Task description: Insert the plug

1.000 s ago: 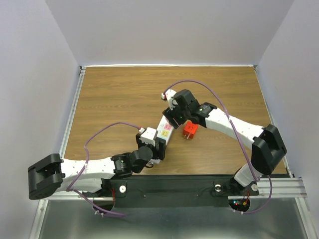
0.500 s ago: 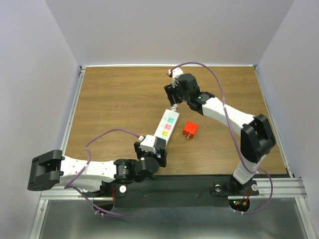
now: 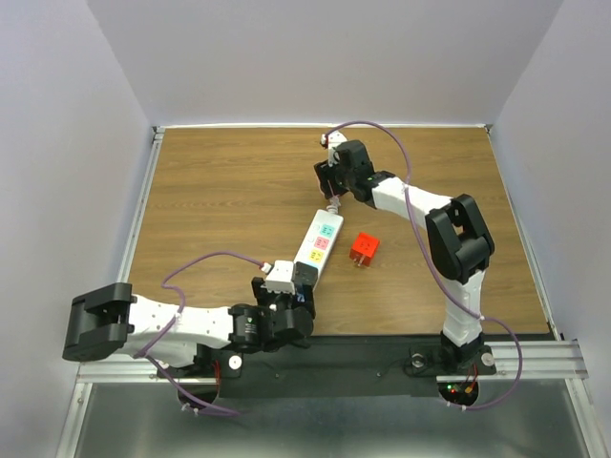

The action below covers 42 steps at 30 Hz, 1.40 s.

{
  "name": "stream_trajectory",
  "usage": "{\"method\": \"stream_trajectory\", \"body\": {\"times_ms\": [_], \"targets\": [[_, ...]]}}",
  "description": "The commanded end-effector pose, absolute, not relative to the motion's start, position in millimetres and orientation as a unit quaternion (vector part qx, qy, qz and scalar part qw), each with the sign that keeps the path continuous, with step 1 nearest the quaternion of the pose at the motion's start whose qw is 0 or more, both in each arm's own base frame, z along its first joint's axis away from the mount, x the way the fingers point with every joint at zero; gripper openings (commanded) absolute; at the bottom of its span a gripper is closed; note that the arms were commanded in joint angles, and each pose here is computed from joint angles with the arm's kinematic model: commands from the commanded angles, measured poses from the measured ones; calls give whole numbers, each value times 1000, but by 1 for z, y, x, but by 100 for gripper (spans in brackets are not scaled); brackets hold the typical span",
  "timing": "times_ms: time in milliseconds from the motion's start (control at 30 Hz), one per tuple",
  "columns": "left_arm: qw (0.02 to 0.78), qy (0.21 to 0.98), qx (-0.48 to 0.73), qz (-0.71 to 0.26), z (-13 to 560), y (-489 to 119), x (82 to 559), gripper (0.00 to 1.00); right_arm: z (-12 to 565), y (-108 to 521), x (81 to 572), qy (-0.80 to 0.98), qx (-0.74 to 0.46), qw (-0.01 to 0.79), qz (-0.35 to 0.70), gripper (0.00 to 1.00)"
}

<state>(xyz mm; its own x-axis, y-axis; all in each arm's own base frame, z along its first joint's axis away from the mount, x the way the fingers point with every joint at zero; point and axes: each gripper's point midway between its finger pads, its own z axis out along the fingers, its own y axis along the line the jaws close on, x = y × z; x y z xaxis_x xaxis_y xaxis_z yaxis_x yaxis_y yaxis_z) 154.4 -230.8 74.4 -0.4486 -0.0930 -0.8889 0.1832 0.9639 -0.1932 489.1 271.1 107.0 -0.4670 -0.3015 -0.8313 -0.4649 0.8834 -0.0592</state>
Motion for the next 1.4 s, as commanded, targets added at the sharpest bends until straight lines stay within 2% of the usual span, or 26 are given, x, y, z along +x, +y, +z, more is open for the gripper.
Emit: {"method": "stream_trajectory", "body": {"times_ms": [0, 567, 1167, 1367], "targets": [[549, 822, 1, -151, 90, -228, 160, 99, 144, 286, 508, 816, -229, 516, 125, 1], [556, 805, 19, -208, 98, -236, 163, 99, 97, 275, 487, 840, -255, 459, 140, 0], [555, 819, -45, -138, 88, -214, 177, 99, 85, 211, 446, 887, -163, 430, 51, 1], [567, 814, -63, -113, 90, -205, 183, 99, 109, 192, 432, 883, -135, 449, 32, 0]]}}
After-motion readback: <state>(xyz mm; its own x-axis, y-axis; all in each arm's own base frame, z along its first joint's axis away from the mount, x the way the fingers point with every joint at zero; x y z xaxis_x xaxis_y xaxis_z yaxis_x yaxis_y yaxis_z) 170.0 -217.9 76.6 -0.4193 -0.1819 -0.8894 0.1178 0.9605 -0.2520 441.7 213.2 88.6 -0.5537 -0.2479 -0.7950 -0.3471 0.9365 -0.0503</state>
